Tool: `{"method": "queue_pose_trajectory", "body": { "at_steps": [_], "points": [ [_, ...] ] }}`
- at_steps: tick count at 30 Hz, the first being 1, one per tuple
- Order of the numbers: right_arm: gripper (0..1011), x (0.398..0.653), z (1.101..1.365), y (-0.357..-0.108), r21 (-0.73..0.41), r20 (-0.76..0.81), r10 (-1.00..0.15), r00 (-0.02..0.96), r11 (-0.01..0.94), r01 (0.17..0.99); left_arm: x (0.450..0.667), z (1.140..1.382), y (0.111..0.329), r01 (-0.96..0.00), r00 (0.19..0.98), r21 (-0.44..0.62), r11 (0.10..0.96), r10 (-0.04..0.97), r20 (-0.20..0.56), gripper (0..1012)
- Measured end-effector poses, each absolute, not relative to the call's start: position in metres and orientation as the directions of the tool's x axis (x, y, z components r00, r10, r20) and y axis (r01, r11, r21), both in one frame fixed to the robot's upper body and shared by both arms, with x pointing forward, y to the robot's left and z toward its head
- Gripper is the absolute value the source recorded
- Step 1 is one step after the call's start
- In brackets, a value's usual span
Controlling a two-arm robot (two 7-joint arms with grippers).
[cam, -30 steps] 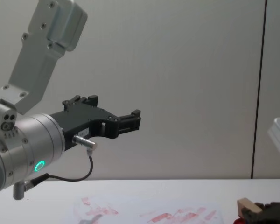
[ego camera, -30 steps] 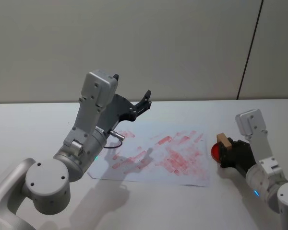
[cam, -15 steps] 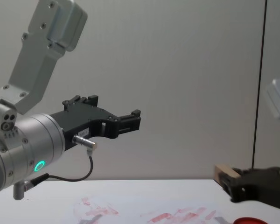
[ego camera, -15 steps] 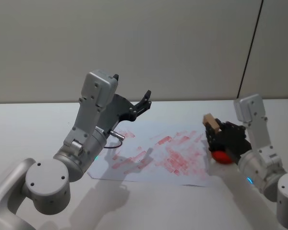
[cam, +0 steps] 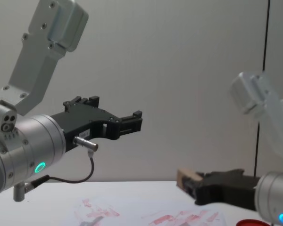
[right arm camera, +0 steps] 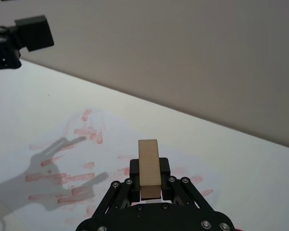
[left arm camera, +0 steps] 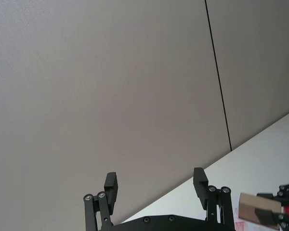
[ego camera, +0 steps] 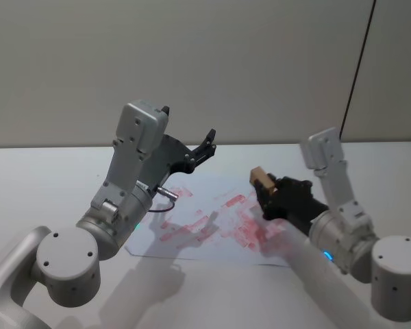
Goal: Use the one hand to pick up the stamp and affix it onto the A4 paper.
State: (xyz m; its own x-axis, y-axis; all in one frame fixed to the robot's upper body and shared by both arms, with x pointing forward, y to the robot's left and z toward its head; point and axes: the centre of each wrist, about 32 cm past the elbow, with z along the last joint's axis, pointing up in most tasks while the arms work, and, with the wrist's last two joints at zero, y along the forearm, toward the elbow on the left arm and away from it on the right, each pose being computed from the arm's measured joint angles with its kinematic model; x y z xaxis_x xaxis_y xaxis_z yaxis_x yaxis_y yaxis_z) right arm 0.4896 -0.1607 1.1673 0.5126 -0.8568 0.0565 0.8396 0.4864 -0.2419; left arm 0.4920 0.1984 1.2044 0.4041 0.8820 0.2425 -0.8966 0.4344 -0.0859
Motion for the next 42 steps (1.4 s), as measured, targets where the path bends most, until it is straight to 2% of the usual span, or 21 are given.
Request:
{"method": "queue_pose_trajectory", "body": {
  "at_steps": [18,35,42],
  "points": [
    [216,0.492,1.141,-0.143,-0.43,0.04,-0.845,0.533,0.467,0.773,0.492,1.204,0.198,-0.897,0.404,-0.086,0.434,0.882,0.242,1002],
    [217,0.496,1.136,-0.136,-0.448,0.035,-0.85,0.526,0.457,0.769,0.492,1.204,0.198,-0.897,0.404,-0.086,0.434,0.882,0.242,1001],
    [216,0.497,1.151,-0.138,-0.393,0.001,-0.854,0.521,0.478,0.786,0.492,1.204,0.198,-0.897,0.404,-0.086,0.434,0.882,0.242,1001]
  ]
}}
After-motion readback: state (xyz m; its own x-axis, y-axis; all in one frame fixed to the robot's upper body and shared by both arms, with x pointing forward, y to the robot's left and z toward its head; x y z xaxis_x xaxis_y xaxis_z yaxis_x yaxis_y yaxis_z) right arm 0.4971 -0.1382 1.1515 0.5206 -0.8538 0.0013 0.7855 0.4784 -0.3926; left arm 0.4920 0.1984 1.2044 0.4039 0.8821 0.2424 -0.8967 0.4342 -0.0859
